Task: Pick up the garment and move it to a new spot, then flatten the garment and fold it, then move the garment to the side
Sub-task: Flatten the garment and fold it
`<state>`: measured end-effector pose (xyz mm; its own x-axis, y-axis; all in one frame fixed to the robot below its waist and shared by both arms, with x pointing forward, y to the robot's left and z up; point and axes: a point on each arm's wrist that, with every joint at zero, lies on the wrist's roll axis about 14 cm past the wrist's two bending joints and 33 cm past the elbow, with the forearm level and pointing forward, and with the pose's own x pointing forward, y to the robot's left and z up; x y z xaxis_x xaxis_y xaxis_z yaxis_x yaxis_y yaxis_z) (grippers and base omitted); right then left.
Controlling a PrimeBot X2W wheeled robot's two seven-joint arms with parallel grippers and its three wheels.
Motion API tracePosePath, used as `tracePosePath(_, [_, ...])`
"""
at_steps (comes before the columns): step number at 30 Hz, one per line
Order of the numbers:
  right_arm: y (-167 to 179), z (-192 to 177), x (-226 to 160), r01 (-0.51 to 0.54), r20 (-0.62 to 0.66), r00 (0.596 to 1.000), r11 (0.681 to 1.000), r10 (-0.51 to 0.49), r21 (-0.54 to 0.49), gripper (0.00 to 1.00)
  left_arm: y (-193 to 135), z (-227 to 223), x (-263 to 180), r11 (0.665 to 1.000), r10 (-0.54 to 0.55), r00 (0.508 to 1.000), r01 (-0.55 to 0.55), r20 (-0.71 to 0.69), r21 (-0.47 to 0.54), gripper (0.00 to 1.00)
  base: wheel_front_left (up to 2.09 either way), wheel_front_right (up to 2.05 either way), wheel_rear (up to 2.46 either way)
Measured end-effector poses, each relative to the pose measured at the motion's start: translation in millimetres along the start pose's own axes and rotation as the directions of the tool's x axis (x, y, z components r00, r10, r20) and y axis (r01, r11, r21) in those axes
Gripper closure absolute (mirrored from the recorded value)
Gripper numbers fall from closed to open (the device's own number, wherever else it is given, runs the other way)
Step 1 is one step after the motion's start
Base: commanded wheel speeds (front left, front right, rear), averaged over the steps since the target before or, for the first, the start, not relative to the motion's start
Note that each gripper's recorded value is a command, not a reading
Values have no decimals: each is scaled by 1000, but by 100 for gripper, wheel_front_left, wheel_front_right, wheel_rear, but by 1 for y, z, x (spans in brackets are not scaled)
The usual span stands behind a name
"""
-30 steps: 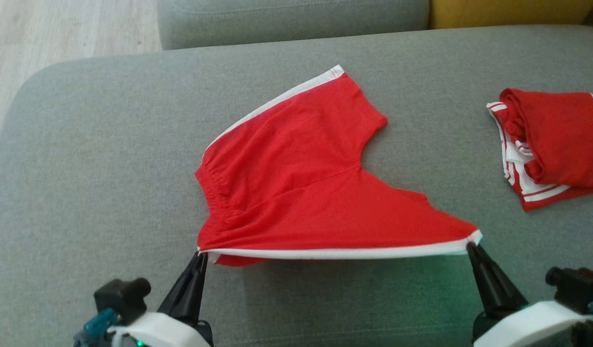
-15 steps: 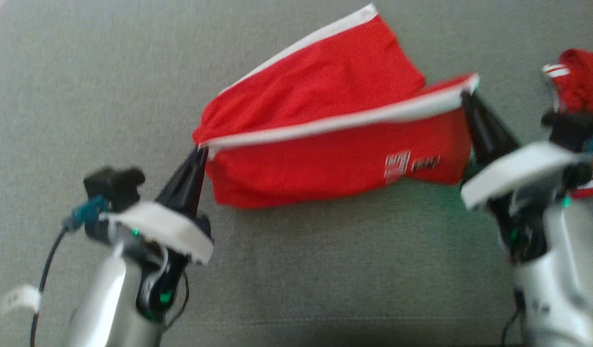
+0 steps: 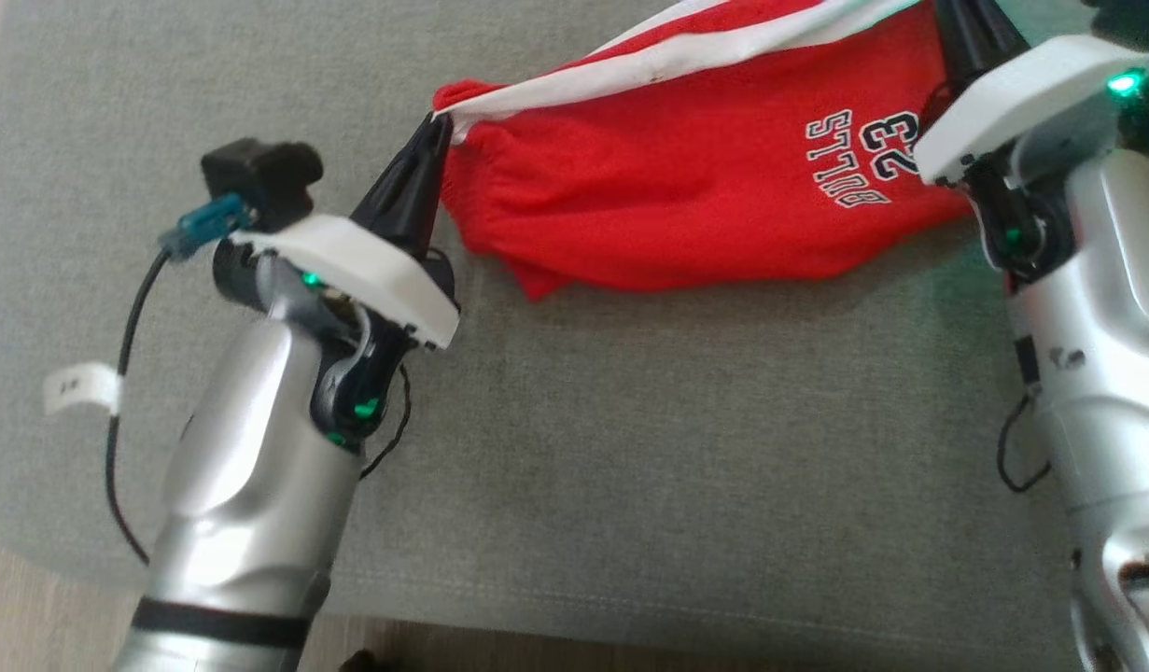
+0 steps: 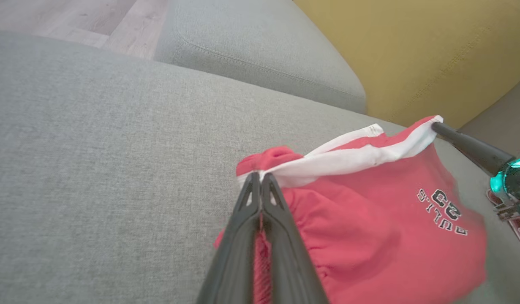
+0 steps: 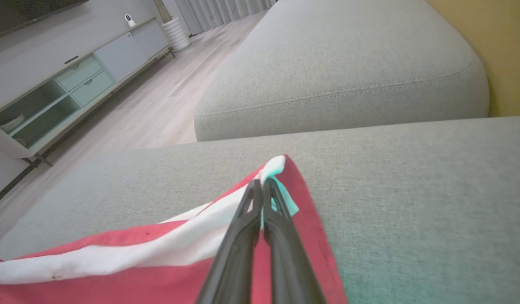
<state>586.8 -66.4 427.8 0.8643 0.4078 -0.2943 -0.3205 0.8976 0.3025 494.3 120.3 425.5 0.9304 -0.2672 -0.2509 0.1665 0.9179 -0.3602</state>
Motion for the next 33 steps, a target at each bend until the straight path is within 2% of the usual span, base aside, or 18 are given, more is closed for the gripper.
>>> tracePosePath(6, [5,-20,26,-18,-46,999,1000,17,-11,100,9,-13,14,1000,16,999,-16,-39,-5,100,0,0,0])
tracePosePath(18, [-5,-20,50,4,-24,1000,1000,-4,-7,100,24,-23,26,999,49,998,-50,-42,-20,100,0,0,0])
tracePosePath(19, [-5,-22,51,5,-29,1000,1000,-5,-10,80,24,-24,26,998,50,998,-51,-44,-20,87,0,0,0])
tracePosePath(20, [-5,-25,52,7,-37,999,1000,-7,-9,47,24,-26,27,999,49,998,-49,-49,-16,53,0,0,0])
tracePosePath(21, [-6,-27,52,8,-41,999,1000,-9,-11,2,24,-28,26,999,47,997,-48,-57,-13,0,0,0,0])
tracePosePath(24, [-6,-32,50,8,-41,999,1000,-10,-29,0,23,-31,26,999,47,997,-47,-60,-9,0,0,0,0])
tracePosePath(29, [4,-10,42,-23,74,997,996,30,-88,0,12,-19,26,1000,21,1000,-21,8,2,0,0,0,0])
tracePosePath(33, [-2,1,23,-18,112,993,983,39,-182,0,17,-9,16,997,65,995,-67,75,29,0,0,0,0])
